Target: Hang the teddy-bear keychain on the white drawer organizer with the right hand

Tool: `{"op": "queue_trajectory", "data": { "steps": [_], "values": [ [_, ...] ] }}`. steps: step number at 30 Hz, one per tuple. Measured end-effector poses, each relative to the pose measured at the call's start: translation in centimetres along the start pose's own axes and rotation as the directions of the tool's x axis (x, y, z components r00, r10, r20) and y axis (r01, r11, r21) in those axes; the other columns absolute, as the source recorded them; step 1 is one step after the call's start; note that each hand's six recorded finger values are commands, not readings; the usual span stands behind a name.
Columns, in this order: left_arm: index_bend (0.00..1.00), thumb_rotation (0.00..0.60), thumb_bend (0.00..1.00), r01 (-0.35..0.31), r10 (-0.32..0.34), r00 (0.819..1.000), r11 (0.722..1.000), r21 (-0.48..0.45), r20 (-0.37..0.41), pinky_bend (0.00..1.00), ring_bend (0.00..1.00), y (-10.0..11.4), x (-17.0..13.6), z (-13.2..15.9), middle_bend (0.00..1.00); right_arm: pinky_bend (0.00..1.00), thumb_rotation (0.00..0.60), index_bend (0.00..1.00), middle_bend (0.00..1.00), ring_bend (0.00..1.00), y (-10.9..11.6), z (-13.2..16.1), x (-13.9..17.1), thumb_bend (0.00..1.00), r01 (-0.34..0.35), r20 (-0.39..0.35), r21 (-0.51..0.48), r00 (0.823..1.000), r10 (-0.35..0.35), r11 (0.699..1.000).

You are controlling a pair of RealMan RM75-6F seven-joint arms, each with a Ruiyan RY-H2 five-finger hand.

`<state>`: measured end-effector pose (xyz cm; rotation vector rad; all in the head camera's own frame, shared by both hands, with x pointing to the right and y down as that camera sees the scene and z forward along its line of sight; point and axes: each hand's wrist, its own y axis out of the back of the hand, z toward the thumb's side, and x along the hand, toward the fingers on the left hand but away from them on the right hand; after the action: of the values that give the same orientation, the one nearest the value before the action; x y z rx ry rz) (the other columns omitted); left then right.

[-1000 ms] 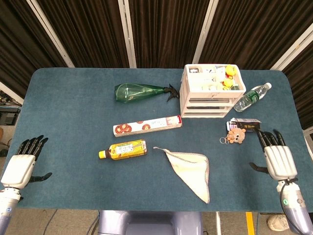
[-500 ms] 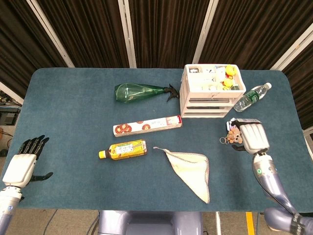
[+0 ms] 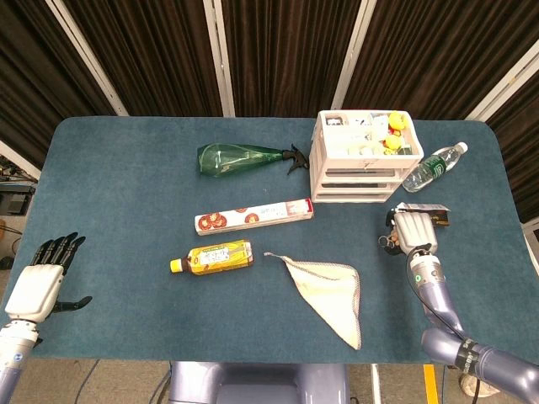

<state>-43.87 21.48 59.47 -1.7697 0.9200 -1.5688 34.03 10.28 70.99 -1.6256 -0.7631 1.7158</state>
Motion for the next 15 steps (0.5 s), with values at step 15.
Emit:
{"op": "queue_trajectory", "data": {
  "steps": [15],
  "values": [
    [0.00,0.600,0.08,0.003,-0.003,1.000,1.000,-0.007,0.000,0.00,0.00,-0.1,0.2,0.1,0.00,0.84,0.600,0.44,1.00,1.00,-2.0,0.4,-0.8,0.20,-0.031,0.011,-0.002,0.999,0.031,1.000]
  ]
}}
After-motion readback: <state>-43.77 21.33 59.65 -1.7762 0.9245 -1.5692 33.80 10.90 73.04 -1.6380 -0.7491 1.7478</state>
